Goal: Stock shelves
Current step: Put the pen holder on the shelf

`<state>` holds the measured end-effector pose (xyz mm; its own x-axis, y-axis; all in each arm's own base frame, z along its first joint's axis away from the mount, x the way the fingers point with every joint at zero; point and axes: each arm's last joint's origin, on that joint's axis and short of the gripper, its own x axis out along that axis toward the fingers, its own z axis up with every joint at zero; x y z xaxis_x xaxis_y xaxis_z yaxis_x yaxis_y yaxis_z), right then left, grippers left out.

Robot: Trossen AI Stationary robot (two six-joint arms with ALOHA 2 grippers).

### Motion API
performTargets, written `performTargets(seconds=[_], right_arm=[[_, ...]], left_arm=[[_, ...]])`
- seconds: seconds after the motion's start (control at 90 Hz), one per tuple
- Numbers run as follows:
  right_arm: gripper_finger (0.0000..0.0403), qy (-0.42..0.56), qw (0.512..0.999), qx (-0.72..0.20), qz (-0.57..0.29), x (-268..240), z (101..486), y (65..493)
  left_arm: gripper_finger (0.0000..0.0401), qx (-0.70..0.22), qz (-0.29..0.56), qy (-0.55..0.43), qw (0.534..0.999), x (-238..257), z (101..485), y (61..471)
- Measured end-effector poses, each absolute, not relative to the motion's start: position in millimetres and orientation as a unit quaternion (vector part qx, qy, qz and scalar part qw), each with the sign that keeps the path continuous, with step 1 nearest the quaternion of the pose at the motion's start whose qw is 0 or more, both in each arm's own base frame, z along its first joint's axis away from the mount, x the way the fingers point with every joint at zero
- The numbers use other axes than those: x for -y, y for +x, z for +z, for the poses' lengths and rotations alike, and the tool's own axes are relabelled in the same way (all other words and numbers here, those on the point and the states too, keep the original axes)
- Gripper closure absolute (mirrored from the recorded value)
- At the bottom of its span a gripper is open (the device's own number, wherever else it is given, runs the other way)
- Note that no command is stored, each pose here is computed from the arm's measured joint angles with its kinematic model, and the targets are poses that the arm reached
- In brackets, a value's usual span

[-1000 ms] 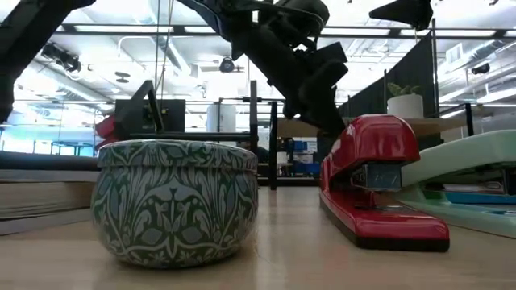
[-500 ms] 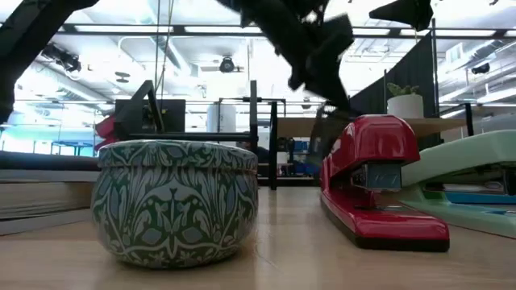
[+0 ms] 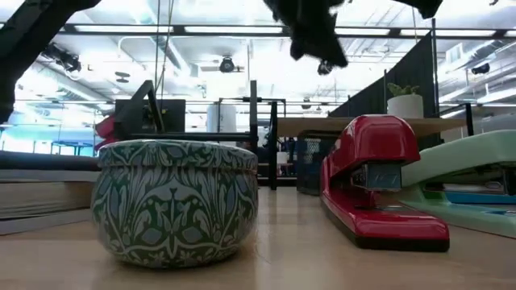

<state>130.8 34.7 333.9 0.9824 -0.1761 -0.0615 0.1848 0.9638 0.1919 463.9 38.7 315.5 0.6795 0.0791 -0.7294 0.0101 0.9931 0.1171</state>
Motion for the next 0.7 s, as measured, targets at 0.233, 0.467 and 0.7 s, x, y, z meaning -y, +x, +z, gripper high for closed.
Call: performTargets(seconds=[0.233, 0.467, 0.7], right_arm=[[0.0057, 0.092, 0.99, -0.028, -0.099, -36.2, 332.2, 133.3], [0.0057, 0.092, 0.99, -0.033, -0.099, -36.8, 330.9, 134.7], [0.0057, 0.092, 0.99, -0.033, -0.099, -36.8, 330.8, 134.6]], left_arm=[[0.0245, -0.461, 0.029, 0.041, 0.886, -44.6, 263.4, 480.4], [0.0207, -0.495, 0.101, 0.053, 0.861, -52.0, 229.3, 489.9], [0.0322, -0.501, 0.075, 0.033, 0.861, -51.1, 221.0, 492.4]])
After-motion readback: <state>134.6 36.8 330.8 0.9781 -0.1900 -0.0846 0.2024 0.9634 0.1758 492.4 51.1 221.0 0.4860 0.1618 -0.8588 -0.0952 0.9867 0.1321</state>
